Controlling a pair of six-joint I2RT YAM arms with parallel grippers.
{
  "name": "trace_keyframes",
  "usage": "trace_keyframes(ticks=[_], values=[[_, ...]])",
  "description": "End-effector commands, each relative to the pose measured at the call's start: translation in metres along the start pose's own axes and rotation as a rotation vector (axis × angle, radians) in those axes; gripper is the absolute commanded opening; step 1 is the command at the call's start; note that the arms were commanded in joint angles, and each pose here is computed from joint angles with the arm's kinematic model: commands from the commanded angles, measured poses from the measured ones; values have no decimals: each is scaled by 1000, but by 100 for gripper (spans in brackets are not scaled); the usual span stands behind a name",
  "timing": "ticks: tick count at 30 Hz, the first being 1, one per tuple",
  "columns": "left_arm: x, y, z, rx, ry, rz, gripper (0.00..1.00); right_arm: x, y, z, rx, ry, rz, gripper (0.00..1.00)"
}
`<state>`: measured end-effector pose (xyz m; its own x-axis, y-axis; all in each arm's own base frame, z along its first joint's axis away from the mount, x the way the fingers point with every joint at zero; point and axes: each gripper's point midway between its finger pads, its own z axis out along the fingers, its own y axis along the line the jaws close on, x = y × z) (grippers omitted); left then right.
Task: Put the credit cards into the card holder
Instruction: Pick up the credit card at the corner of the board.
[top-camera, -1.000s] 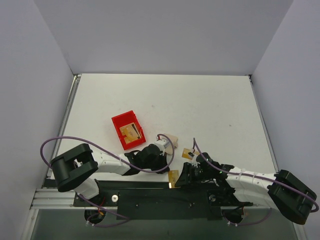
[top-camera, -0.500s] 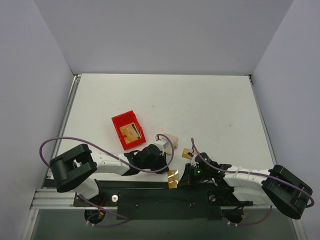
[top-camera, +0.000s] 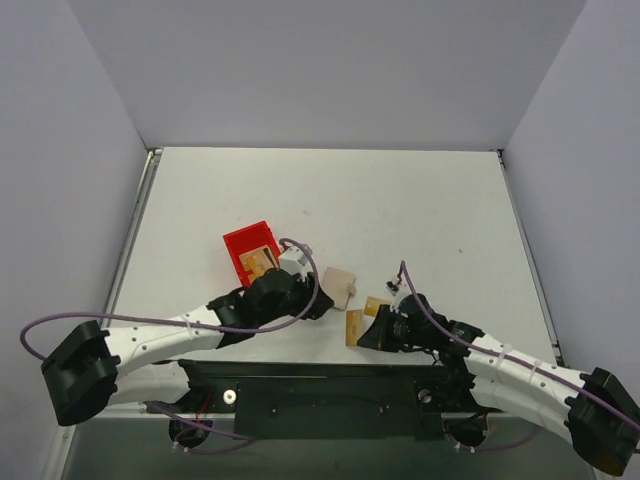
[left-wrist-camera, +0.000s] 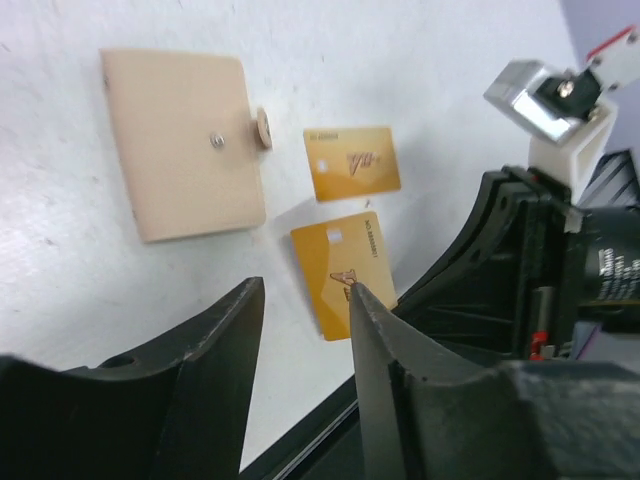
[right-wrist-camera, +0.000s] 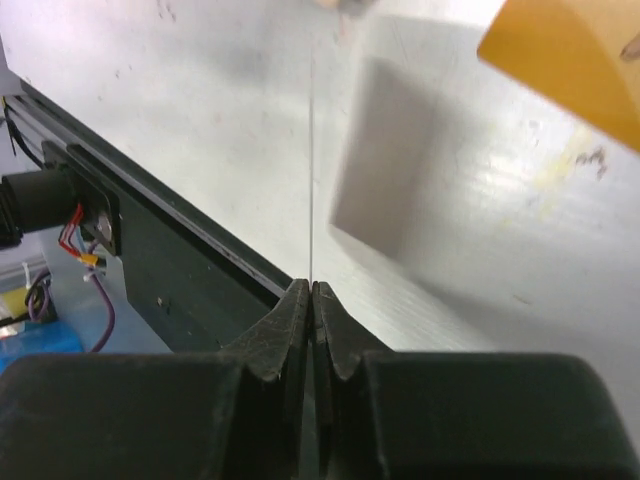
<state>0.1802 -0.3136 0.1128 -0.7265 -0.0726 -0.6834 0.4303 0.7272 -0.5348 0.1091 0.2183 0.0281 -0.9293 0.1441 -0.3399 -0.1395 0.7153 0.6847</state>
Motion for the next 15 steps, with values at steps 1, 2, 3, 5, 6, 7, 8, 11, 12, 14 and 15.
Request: trace_keyframes(ticks=[1, 2, 3, 5, 6, 7, 8, 11, 12, 14, 15], values=[[-55, -7, -21, 53, -144, -46, 52, -36, 17, -8, 12, -97, -71, 0], [-66, -8, -27, 79, -171, -61, 55, -41, 24, -9, 0, -104, -84, 0], [-71, -8, -30, 92, -178, -63, 56, -49, 34, -12, -20, -123, -113, 0], [-84, -11, -38, 135, -201, -68, 59, -61, 47, -16, -46, -142, -141, 0], [-91, -13, -42, 151, -220, -64, 60, -63, 51, -17, -56, -145, -148, 0], [-94, -14, -45, 166, -226, -62, 61, -71, 60, -20, -74, -162, -166, 0], [-100, -17, -48, 182, -246, -62, 61, -75, 64, -22, -92, -170, -170, 0], [-110, -22, -57, 235, -272, -71, 65, -87, 81, -29, -157, -193, -177, 0], [-114, -25, -61, 259, -288, -73, 66, -91, 88, -32, -199, -200, -172, 0], [-122, -31, -70, 304, -319, -78, 69, -99, 98, -36, -275, -217, -146, 0], [-129, -34, -75, 335, -340, -86, 71, -103, 101, -37, -305, -226, -128, 0]])
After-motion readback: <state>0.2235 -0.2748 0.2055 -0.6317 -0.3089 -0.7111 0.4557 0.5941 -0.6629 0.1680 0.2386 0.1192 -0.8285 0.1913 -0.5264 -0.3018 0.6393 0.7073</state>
